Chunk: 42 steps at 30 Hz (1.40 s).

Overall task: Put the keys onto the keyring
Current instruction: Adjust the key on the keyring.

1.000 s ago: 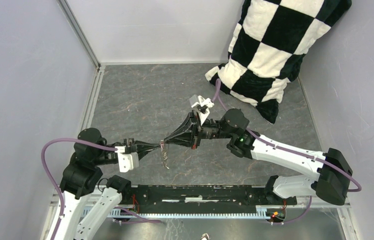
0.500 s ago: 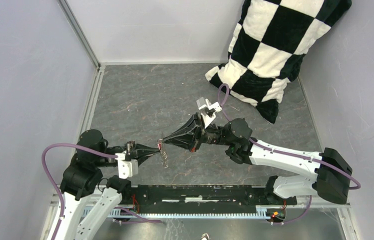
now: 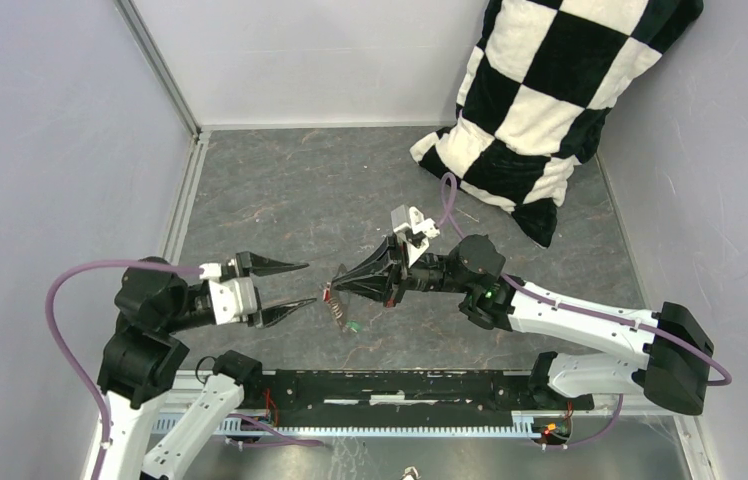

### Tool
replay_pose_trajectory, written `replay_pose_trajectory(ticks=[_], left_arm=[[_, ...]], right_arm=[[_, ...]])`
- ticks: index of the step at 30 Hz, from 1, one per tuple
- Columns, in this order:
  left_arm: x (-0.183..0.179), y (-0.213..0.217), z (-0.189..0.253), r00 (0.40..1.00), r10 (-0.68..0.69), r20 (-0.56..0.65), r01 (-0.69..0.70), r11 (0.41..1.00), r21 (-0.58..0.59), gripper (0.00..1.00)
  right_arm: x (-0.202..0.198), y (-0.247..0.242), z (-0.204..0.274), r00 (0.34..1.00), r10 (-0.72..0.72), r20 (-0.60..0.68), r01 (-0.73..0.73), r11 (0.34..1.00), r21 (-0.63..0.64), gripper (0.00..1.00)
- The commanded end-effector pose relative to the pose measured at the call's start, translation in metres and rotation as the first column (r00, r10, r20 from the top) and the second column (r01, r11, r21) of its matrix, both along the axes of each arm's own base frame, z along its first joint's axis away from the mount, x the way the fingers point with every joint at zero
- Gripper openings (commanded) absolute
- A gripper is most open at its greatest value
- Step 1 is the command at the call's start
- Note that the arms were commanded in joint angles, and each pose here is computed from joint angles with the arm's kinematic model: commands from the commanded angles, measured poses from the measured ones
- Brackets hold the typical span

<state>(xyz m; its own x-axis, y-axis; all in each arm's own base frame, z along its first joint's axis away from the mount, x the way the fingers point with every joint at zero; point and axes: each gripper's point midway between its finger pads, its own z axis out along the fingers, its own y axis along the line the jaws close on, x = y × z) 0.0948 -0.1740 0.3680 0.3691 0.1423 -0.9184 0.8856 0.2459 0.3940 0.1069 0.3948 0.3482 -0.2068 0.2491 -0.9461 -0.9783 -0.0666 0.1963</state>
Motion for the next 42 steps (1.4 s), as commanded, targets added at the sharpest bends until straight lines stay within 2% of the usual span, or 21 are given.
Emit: replay_pose_trajectory(ticks=[1,8,19,21,24,25,26,29,32,34,37,42], left_arm=[[0.007,-0.011,-0.008,0.985,-0.032,-0.172,0.027,0.999,-0.030,0.59],[0.010,-0.019,-0.020,0.966,-0.088,-0.245,0.091,0.996,-0.001,0.49],[-0.002,-0.019,-0.020,0.959,-0.145,-0.243,0.152,0.988,0.012,0.25],[-0.002,-0.020,-0.019,0.959,-0.149,-0.240,0.156,0.988,0.010,0.19],[-0.002,-0.020,-0.017,0.961,-0.156,-0.229,0.161,0.987,0.006,0.03],[-0.002,-0.020,-0.016,0.962,-0.155,-0.224,0.160,0.987,0.006,0.02],[-0.001,-0.020,-0.016,0.964,-0.149,-0.221,0.155,0.988,0.008,0.02],[0.003,-0.019,-0.017,0.970,-0.129,-0.208,0.136,0.991,0.018,0.02],[0.007,-0.018,-0.020,0.974,-0.113,-0.195,0.121,0.992,0.034,0.02],[0.011,-0.017,-0.023,0.977,-0.096,-0.191,0.106,0.993,0.044,0.02],[0.016,-0.017,-0.026,0.978,-0.078,-0.195,0.090,0.995,0.053,0.02],[0.019,-0.017,-0.030,0.978,-0.075,-0.196,0.089,0.994,0.063,0.02]], right_arm=[[-0.011,-0.007,0.035,0.993,0.027,0.115,-0.036,0.996,0.081,0.00],[-0.014,-0.010,0.042,0.990,0.030,0.137,-0.045,0.993,0.110,0.00],[-0.014,-0.013,0.050,0.991,0.020,0.135,-0.040,0.988,0.148,0.00],[-0.013,-0.012,0.050,0.991,0.020,0.133,-0.040,0.988,0.149,0.00],[-0.013,-0.010,0.048,0.991,0.029,0.128,-0.046,0.990,0.135,0.00],[-0.012,-0.008,0.047,0.991,0.029,0.129,-0.044,0.992,0.120,0.00],[-0.010,-0.006,0.042,0.991,0.025,0.132,-0.036,0.996,0.083,0.06],[-0.001,-0.004,0.035,0.985,-0.007,0.174,0.014,0.999,-0.036,0.32],[0.008,-0.005,0.027,0.972,-0.010,0.235,0.054,0.982,-0.182,0.43],[0.011,-0.005,0.020,0.963,0.020,0.267,0.058,0.958,-0.282,0.44],[0.013,-0.006,0.013,0.956,0.073,0.285,0.050,0.915,-0.401,0.38],[0.014,-0.004,0.007,0.947,0.139,0.289,0.024,0.868,-0.496,0.35]])
